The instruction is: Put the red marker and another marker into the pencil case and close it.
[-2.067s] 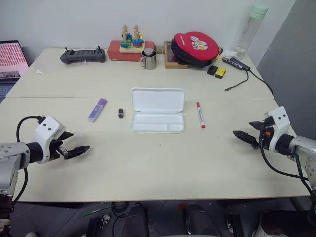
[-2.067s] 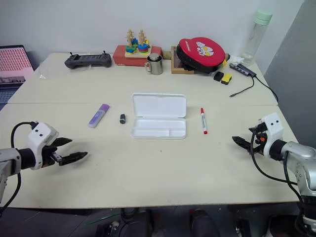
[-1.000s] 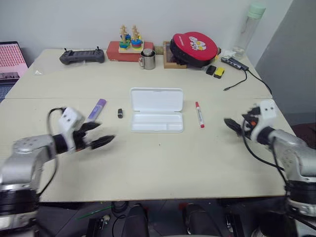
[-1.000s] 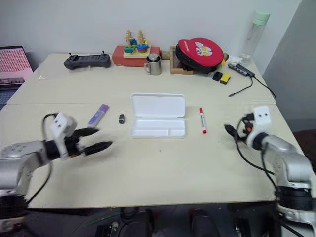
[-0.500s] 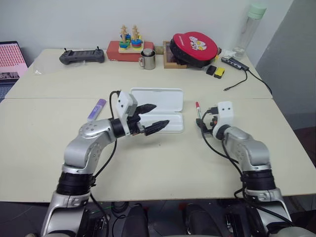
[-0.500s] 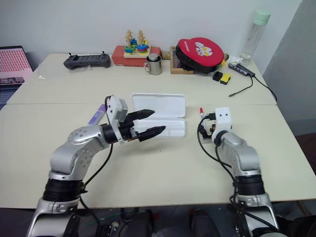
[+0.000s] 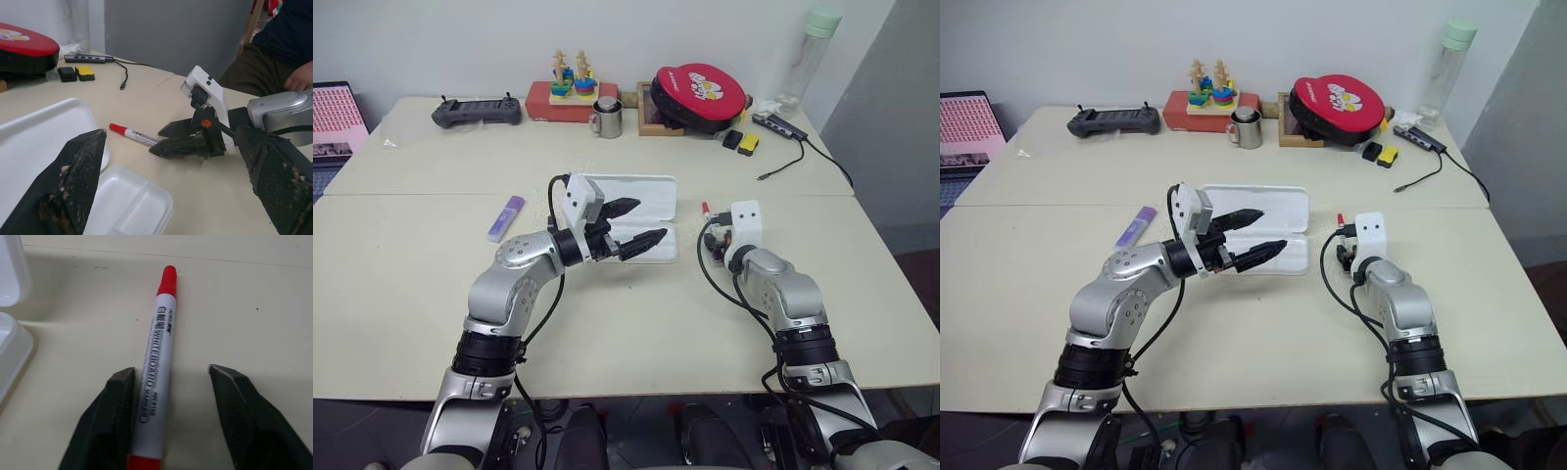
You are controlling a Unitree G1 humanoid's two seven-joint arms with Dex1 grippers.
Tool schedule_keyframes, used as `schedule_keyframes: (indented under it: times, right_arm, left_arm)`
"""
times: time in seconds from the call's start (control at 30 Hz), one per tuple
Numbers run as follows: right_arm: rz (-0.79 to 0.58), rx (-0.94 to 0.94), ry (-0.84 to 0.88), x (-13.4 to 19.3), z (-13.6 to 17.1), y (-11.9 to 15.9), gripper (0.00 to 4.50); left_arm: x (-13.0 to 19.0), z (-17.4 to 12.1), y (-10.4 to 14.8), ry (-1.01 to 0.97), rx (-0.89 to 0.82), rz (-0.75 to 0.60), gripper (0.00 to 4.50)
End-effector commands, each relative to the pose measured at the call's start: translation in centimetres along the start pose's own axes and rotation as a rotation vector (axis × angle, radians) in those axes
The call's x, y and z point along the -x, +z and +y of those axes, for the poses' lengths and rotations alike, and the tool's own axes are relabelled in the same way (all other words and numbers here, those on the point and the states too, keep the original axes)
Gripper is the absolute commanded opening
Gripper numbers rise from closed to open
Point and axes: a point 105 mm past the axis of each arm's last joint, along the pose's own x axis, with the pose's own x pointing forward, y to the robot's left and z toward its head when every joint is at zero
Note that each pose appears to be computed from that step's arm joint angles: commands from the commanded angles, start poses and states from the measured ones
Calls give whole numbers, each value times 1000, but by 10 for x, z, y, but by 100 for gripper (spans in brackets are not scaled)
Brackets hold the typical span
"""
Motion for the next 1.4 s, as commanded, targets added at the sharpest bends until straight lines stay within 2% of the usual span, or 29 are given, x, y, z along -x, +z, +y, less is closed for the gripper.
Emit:
schedule_keyframes:
  times: [0.03, 0.17, 0.2, 0.23, 0.33, 0.4, 0.5, 0.6, 0.67, 0.77, 0.83, 0.9, 1.07, 1.2, 1.37, 1.4]
  right_arm:
    - [-36, -6, -34, 1, -11, 11, 135]
    - [-58, -11, -40, 2, -13, 16, 40]
    - [-67, -15, -40, 3, -13, 17, 32]
    - [-123, -36, -37, 5, -14, 29, 32]
    - [-406, 2, 37, 25, -12, 92, 32]
    - [-569, 48, 183, 44, 6, 128, 32]
    - [-663, 139, 388, 61, 35, 148, 32]
    - [-592, 305, 652, 65, 75, 140, 32]
    - [-541, 459, 723, 57, 90, 132, 32]
    - [-494, 581, 783, 48, 101, 124, 32]
    - [-413, 743, 897, 38, 122, 105, 32]
    - [-361, 834, 915, 24, 131, 95, 32]
    - [-323, 838, 1032, 17, 146, 83, 32]
    - [-266, 908, 1008, 5, 142, 68, 32]
    - [-258, 900, 1004, 0, 141, 66, 32]
    - [-260, 892, 995, -1, 139, 68, 67]
  left_arm:
    - [-4, 4, 12, 19, -66, -29, 450]
    - [-5, 5, 12, 21, -62, -36, 450]
    - [-5, 5, 12, 21, -63, -35, 450]
    - [-1, 9, 12, 32, -64, -32, 450]
    - [22, 23, 14, 93, -48, -25, 450]
    - [44, 30, 9, 139, -45, 7, 450]
    - [74, 38, 0, 204, -32, 59, 450]
    - [116, 47, -9, 286, -19, 136, 450]
    - [136, 52, -7, 333, -27, 158, 450]
    - [148, 54, -1, 362, -35, 156, 450]
    - [161, 54, 3, 389, -35, 163, 450]
    - [169, 53, 3, 404, -39, 178, 450]
    - [167, 45, 5, 409, -42, 174, 450]
    - [166, 43, 6, 438, -43, 160, 450]
    - [166, 40, 4, 451, -39, 162, 450]
    - [166, 40, 5, 456, -38, 158, 450]
